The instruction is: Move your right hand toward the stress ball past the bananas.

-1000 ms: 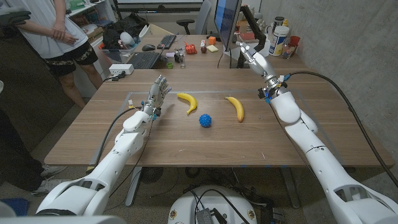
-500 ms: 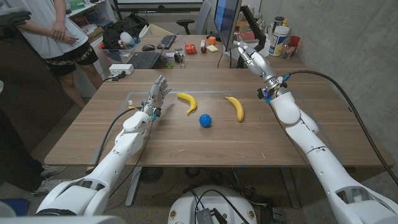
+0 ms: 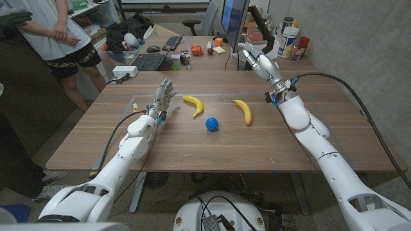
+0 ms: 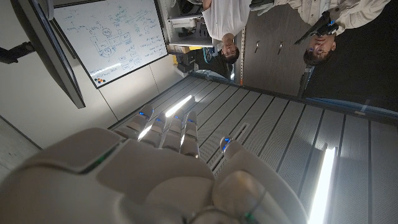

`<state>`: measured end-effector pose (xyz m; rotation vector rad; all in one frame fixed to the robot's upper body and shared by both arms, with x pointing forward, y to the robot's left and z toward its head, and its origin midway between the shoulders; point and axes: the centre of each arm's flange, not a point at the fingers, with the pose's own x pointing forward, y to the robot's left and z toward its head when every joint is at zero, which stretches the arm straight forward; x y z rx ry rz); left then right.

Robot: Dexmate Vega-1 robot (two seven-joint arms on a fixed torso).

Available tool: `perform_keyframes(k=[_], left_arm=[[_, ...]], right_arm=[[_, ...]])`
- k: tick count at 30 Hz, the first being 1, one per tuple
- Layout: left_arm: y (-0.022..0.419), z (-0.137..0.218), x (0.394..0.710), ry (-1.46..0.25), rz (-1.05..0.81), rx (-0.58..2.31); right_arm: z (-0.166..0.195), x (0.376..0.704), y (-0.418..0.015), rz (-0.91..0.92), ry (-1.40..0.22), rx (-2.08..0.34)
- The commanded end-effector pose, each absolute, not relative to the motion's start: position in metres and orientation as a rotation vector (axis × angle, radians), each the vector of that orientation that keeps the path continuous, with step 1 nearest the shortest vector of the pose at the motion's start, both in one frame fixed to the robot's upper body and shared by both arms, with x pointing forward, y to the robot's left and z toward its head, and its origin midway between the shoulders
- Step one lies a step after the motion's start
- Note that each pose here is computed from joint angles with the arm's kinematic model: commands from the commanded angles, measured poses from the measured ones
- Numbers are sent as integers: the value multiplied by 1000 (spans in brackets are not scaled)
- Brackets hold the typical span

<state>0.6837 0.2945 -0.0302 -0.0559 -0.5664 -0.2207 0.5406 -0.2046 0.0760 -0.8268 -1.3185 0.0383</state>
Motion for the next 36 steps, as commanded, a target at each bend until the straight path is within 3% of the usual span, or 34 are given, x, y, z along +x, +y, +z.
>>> perform_keyframes(k=[1, 36], left_arm=[[293, -30, 684, -566, -225, -55], [292, -32, 687, -559, -231, -57]], right_arm=[[75, 539, -201, 31, -1349, -874], [64, 529, -187, 61, -1384, -988]])
